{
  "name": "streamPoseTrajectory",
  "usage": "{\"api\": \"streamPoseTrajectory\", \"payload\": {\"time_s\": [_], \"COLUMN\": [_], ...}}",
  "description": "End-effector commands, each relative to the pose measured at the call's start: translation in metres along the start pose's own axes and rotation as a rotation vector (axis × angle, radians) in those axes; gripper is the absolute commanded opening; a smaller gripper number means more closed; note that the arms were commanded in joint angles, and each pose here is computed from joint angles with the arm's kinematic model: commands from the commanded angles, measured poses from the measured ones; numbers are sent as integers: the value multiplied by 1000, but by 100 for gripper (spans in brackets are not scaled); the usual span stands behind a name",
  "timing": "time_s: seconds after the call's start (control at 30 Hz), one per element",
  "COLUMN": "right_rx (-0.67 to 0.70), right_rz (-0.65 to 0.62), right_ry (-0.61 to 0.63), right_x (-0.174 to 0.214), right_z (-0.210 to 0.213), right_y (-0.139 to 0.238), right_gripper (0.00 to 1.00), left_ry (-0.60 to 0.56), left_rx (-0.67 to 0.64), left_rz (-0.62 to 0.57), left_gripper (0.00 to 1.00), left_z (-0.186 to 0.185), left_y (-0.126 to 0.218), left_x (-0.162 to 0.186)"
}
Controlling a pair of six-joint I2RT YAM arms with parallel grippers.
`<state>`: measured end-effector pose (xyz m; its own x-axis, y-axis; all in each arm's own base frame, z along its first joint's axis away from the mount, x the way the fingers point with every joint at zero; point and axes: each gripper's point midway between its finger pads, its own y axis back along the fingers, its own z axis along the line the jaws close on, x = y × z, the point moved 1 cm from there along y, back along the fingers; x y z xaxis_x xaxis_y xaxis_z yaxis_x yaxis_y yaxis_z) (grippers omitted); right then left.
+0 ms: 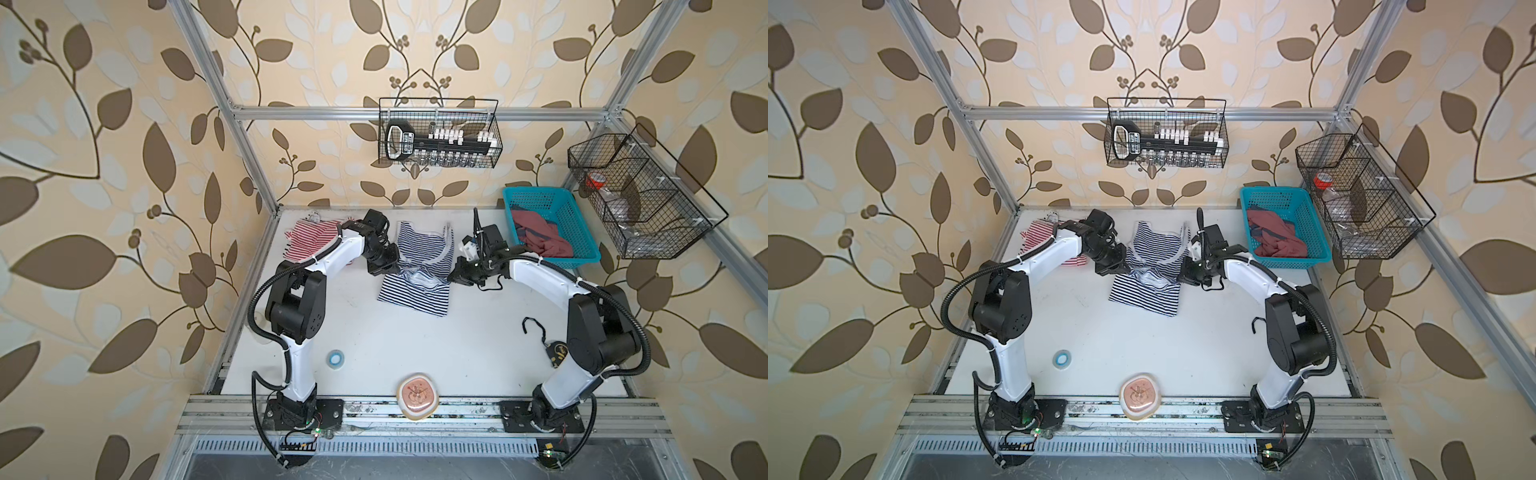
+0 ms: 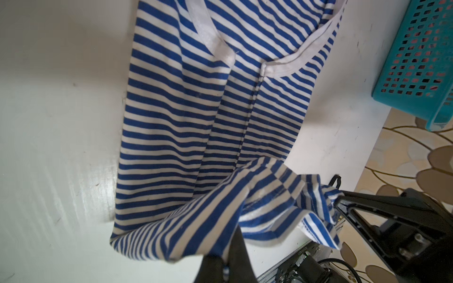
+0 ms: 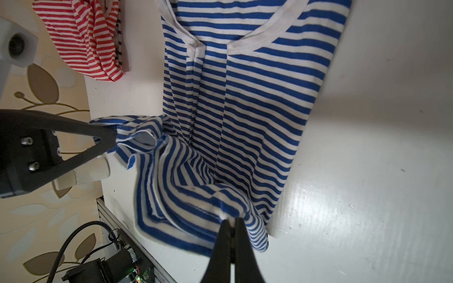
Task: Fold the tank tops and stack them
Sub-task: 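Lift the near hem with both grippers and fold it toward the shoulders, then lay the folded hem onto the neckline and press it down with both grippers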
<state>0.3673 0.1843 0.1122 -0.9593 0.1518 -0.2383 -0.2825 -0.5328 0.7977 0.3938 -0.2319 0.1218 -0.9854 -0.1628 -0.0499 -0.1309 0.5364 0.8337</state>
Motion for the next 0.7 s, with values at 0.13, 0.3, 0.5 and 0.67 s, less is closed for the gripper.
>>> {"api": "streamPoseTrajectory", "payload": {"time_s": [0.13, 0.3, 0.5, 0.67], "right_rx": [-10, -5, -8, -22], "right_rz": [15, 29, 48, 33], "right_ry": [0, -26, -69, -119], "right_x": [-17, -20, -24, -36], "right_z": [-1, -10, -23, -32], "right_y": [-8, -20, -37, -45], "right_gripper": [0, 0, 0, 6], "left_ry": [-29, -17, 24, 81], "left_rx": [34, 26, 26, 63], "left_rz": [1, 20, 39, -10], "left_gripper": [7, 13, 26, 28], "left_z": [-10, -5, 8, 15], "left_y": [6, -4, -21, -26], "left_x": [-21, -29, -36, -60]}}
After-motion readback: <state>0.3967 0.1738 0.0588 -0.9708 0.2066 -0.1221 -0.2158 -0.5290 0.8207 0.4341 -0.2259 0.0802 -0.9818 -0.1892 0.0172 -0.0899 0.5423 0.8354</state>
